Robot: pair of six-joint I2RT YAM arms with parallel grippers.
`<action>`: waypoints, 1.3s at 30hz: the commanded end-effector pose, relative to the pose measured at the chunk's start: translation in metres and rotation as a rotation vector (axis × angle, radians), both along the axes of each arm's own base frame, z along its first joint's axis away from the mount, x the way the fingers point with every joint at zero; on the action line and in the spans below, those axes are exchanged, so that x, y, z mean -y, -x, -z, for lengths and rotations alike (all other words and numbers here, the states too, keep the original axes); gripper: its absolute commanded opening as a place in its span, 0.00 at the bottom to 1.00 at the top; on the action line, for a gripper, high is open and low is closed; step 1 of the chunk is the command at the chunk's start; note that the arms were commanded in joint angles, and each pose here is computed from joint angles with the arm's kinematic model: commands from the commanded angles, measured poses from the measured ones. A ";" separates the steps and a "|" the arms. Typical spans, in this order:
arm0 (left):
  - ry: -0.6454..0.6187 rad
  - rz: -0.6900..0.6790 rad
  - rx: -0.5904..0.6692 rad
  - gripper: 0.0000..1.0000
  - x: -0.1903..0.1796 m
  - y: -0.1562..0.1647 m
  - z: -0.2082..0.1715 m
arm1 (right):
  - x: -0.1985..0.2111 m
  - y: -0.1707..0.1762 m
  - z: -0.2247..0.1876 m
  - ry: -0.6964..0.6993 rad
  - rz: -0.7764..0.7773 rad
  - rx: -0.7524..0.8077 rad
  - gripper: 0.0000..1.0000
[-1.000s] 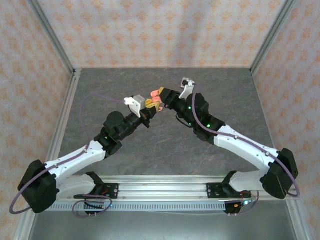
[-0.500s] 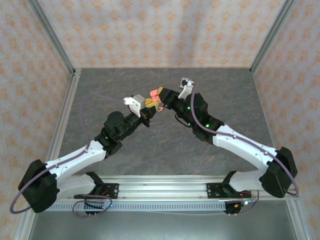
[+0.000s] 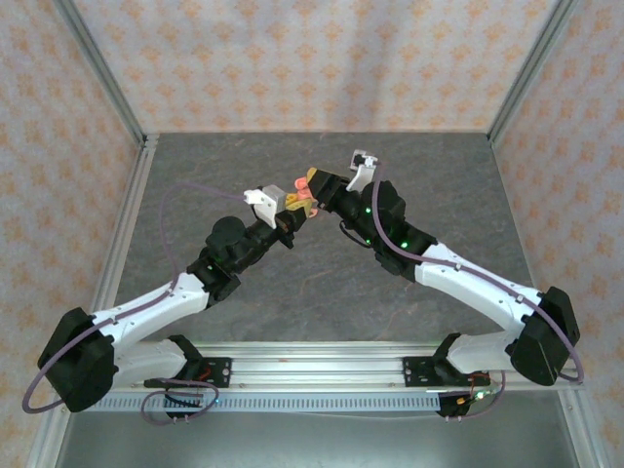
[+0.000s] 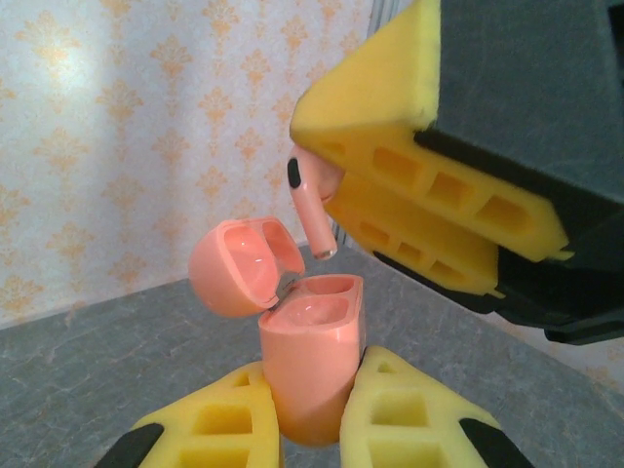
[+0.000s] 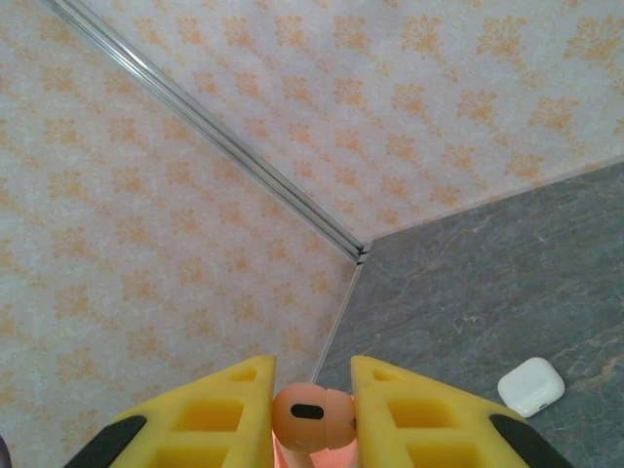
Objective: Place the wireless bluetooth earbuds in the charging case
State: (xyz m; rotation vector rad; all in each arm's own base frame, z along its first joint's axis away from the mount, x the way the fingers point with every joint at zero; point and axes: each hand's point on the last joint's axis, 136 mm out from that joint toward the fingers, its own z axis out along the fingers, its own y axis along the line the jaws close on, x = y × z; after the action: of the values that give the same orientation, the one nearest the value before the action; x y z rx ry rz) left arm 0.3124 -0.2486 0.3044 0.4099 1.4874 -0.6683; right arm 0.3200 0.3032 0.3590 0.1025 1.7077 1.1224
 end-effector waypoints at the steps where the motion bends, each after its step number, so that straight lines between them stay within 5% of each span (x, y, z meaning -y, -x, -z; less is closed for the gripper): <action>1: 0.051 0.004 0.052 0.00 0.002 0.003 -0.027 | 0.000 0.005 -0.031 -0.050 -0.010 0.063 0.23; 39: 0.097 -0.073 0.064 0.00 -0.009 -0.005 -0.040 | -0.024 0.005 0.017 -0.007 -0.048 -0.023 0.23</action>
State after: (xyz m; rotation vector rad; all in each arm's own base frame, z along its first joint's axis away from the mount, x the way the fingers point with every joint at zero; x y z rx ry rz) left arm 0.3190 -0.2414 0.3065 0.3580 1.5003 -0.6323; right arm 0.3171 0.3209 0.3532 0.0929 1.7189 1.1788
